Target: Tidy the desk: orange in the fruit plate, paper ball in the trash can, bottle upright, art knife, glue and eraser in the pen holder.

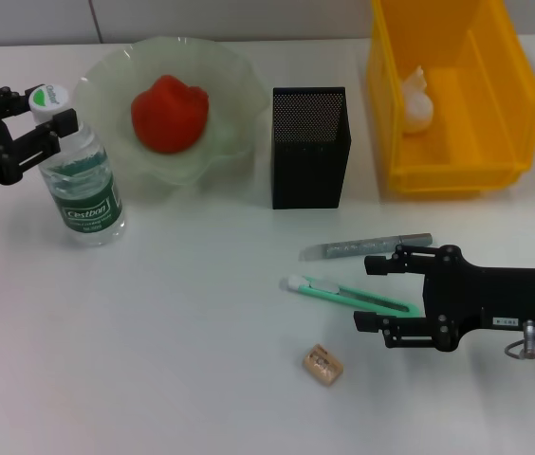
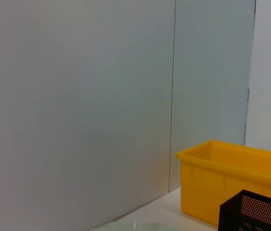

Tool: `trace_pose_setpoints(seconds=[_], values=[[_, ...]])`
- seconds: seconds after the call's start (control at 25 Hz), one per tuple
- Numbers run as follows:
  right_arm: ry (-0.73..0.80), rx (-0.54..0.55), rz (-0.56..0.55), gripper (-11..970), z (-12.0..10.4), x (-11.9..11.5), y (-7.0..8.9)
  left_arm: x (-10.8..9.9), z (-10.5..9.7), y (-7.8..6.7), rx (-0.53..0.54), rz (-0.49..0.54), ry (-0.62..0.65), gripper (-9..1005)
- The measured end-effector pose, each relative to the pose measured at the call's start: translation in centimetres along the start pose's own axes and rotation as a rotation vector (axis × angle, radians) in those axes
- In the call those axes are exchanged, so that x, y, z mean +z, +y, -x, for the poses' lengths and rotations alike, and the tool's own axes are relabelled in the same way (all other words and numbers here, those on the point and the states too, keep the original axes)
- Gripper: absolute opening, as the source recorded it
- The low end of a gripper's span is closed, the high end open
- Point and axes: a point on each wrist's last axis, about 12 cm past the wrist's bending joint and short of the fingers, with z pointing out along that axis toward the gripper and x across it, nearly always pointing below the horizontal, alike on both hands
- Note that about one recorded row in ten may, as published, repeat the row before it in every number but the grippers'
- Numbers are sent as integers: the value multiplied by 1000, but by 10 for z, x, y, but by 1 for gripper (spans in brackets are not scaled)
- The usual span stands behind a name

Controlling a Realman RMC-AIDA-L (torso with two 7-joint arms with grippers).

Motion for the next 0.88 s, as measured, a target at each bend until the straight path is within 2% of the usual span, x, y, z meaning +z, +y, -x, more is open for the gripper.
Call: trace_pose_setpoints(seconds=[0.28, 0.48, 0.6, 0.76, 0.84, 0.88], values=[[-1, 1, 0, 737, 1, 0, 0, 1, 0, -1, 2, -5, 0, 531], [-1, 1, 0, 738, 1, 0, -1, 1, 1, 0, 0, -11, -1, 735], [-2, 1, 0, 738, 1, 0, -1, 1, 2, 0, -2, -14, -3, 764], [-2, 2, -2, 738, 1, 0, -1, -2, 13, 2, -27, 6, -116, 793], [-3, 4, -3, 738, 1, 0, -1, -6, 21, -1, -50, -28, -209, 792], [-4, 8, -3, 738, 1, 0, -1, -12, 28, -6, -71, -94, -291, 792]])
